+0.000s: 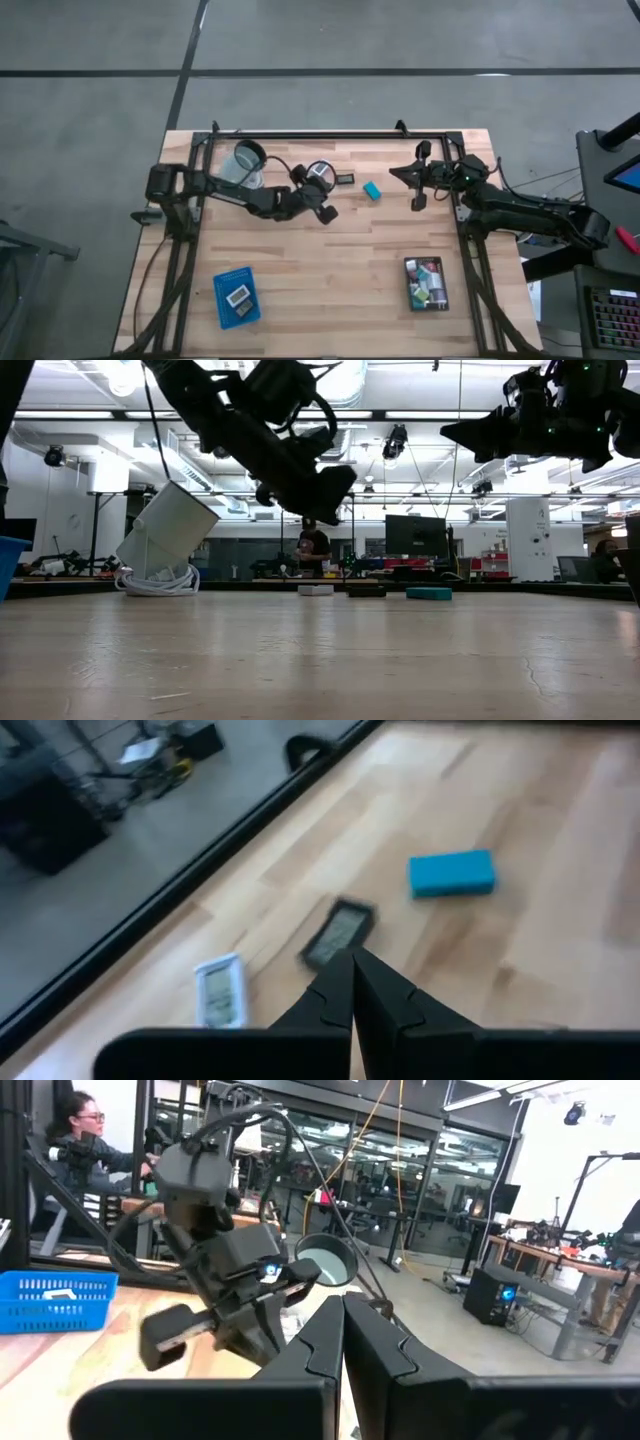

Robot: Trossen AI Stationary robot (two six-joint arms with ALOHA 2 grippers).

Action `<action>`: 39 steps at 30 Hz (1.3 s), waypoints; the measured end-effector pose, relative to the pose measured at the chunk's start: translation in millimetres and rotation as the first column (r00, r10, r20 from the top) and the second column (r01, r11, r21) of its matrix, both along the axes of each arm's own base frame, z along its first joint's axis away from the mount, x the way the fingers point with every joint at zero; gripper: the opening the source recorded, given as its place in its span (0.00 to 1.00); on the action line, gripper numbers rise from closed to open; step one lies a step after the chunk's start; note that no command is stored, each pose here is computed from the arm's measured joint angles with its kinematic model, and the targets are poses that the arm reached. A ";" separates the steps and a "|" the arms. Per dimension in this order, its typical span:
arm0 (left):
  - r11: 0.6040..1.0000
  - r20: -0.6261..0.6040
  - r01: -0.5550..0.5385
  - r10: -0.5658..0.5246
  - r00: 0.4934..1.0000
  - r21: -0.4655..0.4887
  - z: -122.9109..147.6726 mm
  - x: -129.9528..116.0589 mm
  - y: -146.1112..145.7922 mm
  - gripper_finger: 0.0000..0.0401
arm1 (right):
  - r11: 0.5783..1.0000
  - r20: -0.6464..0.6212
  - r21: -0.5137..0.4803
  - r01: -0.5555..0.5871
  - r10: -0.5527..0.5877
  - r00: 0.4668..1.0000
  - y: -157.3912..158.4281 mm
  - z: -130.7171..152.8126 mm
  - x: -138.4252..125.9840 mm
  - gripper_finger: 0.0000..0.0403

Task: Pick & Place Office items
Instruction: Put the white digital clock into the blue bin

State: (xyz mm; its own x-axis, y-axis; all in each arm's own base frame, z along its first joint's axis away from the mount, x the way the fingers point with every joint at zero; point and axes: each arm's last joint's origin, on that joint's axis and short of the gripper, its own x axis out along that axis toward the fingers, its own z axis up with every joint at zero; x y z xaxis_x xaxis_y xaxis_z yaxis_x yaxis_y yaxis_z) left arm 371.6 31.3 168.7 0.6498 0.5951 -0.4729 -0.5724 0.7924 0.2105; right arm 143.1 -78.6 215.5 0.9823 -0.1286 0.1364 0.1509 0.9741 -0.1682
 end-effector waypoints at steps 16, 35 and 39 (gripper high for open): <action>0.999 -0.120 -0.011 0.006 0.993 -0.041 -36.2 -25.7 -2.7 0.01 | 1.000 -0.010 0.007 0.000 0.000 1.000 -0.6 -1.9 1.0 0.02; 0.998 0.093 -0.060 0.058 0.994 0.020 -55.6 -40.7 2.8 0.62 | 1.000 -0.010 0.007 0.000 0.000 1.000 -0.6 -1.9 1.0 0.02; 0.990 0.055 -0.135 0.132 0.990 0.048 -57.7 -27.5 5.7 0.66 | 1.000 -0.011 0.007 0.000 0.000 1.000 -0.6 -2.0 0.9 0.02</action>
